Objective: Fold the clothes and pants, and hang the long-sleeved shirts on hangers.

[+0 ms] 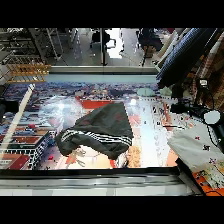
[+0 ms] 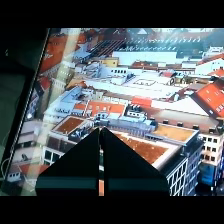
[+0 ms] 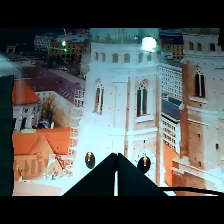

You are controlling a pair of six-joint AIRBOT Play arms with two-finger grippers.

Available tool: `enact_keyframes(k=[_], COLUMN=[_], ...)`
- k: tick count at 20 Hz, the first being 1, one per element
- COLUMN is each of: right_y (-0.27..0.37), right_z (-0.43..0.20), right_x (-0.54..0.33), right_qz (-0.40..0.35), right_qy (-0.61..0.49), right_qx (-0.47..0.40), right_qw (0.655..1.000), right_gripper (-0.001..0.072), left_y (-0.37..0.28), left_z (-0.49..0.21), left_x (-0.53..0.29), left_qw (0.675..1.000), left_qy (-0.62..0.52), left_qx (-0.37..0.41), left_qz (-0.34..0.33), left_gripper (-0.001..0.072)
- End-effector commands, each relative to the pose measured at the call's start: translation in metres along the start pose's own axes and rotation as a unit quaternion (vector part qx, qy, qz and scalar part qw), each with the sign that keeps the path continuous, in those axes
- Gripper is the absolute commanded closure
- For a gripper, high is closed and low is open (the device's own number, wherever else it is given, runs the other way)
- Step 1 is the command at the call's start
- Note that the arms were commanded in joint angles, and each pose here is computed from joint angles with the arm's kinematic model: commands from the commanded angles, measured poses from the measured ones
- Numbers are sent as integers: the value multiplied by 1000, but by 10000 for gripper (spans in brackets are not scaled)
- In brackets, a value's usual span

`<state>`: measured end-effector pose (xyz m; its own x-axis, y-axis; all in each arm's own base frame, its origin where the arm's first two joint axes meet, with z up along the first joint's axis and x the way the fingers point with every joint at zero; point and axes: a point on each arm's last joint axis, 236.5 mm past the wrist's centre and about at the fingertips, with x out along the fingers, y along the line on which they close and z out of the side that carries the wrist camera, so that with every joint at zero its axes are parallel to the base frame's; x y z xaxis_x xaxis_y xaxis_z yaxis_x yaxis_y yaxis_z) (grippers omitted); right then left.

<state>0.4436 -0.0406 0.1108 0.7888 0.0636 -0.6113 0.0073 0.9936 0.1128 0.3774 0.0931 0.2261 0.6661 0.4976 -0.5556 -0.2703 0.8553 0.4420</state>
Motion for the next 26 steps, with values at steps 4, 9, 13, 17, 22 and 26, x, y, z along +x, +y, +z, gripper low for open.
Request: enact_keyframes(k=[4, 9, 13, 17, 22, 26], right_y=[-1, 19, 32, 48, 106, 152], right_z=[13, -2, -31, -84, -167, -201], right_x=[0, -1, -4, -24, -68, -61], right_qz=[-4, 40, 63, 133, 343, 424], right_qy=[-28, 6, 69, 175, 265, 244], right_qx=[7, 58, 59, 12, 63, 143], right_qw=[1000, 997, 994, 975, 899, 861], right_gripper=[695, 692, 417, 419, 419, 289], left_y=[-3, -5, -45, -110, -168, -177], left_z=[7, 9, -8, -91, -191, -231], left_x=[0, 2, 7, 28, 30, 39], left_qw=[1000, 1000, 996, 969, 878, 848], left_qy=[-16, -18, 19, 132, 249, 299], left_qx=[-16, -14, -30, -15, -124, -175], left_qz=[-6, -8, -84, -206, -389, -402], left_gripper=[687, 683, 34, 229, 229, 229])
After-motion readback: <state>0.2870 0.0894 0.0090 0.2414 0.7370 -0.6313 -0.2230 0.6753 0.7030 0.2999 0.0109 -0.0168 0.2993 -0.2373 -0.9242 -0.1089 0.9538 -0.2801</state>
